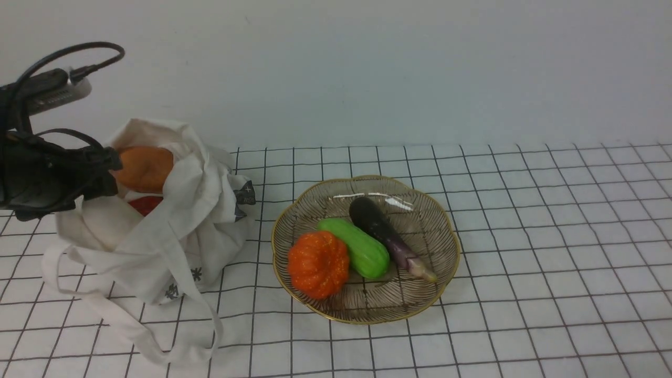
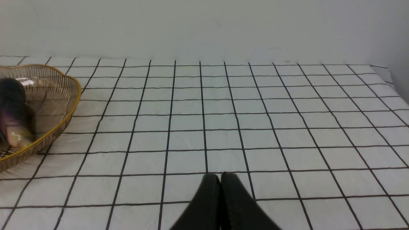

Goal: Take vegetables from bag on white checkered tablecloth place on plate.
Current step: 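Reach the gripper into the cloth bag toward the vegetables inside, then take the vegetable out of the bag and place it on the dish with the left gripper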

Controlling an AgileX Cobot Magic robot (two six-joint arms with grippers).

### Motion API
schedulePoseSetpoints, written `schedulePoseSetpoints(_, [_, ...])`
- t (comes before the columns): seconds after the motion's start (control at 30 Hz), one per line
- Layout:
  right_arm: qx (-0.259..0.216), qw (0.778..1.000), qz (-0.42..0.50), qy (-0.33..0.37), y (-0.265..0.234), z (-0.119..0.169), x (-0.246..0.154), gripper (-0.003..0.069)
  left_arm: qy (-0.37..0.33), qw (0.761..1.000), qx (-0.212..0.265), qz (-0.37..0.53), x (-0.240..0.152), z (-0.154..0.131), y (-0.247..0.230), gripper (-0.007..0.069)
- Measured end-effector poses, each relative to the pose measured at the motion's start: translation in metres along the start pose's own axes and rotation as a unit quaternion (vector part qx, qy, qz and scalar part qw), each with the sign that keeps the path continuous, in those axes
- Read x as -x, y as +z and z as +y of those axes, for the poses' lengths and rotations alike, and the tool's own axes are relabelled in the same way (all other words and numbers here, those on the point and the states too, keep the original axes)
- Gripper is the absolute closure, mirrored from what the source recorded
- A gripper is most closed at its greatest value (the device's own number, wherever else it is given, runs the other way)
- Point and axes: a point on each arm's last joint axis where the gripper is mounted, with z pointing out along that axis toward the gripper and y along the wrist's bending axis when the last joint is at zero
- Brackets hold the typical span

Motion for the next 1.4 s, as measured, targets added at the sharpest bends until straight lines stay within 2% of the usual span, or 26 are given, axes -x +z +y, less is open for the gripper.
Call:
schedulePoseSetpoints(0.1, [0.000, 1.000, 0.000, 0.000, 0.000, 0.000, 0.000, 0.0675, -0.002, 1.000, 0.004, 0.015, -0.003, 0.002, 0.011, 0.0043])
schedulePoseSetpoints(0.27, [0.000, 1.000, 0.000, 0.000, 0.000, 0.000, 0.000, 0.0675, 0.003, 1.000, 0.007, 0.028, -0.006, 0.004, 0.020, 0.0018])
schedulePoseSetpoints(0.37, [0.000, 1.000, 0.000, 0.000, 0.000, 0.000, 0.000, 0.0675, 0.005, 1.000, 0.007, 0.029, -0.006, 0.005, 0.021, 0.0075])
schedulePoseSetpoints(0.47, [0.000, 1.000, 0.000, 0.000, 0.000, 0.000, 0.000, 0.0675, 0.005, 1.000, 0.007, 0.029, -0.006, 0.005, 0.021, 0.0226])
schedulePoseSetpoints(0.7, [0.000, 1.000, 0.000, 0.000, 0.000, 0.000, 0.000, 0.0675, 0.007, 1.000, 0.003, 0.013, -0.003, 0.002, 0.010, 0.0223])
schedulePoseSetpoints(0.97, [0.000, 1.000, 0.000, 0.000, 0.000, 0.000, 0.000, 0.0675, 0.029, 0.996, -0.007, -0.085, 0.013, -0.007, -0.047, 0.0223])
schedulePoseSetpoints(1.2, [0.000, 1.000, 0.000, 0.000, 0.000, 0.000, 0.000, 0.0675, 0.067, 0.981, -0.021, -0.182, 0.018, -0.015, -0.107, 0.0223])
schedulePoseSetpoints(1.33, [0.000, 1.000, 0.000, 0.000, 0.000, 0.000, 0.000, 0.0675, 0.056, 0.973, -0.059, -0.217, 0.015, -0.028, -0.134, 0.0223])
schedulePoseSetpoints(1.4, [0.000, 1.000, 0.000, 0.000, 0.000, 0.000, 0.000, 0.0675, 0.058, 0.967, -0.108, -0.223, 0.008, -0.048, -0.146, 0.0223])
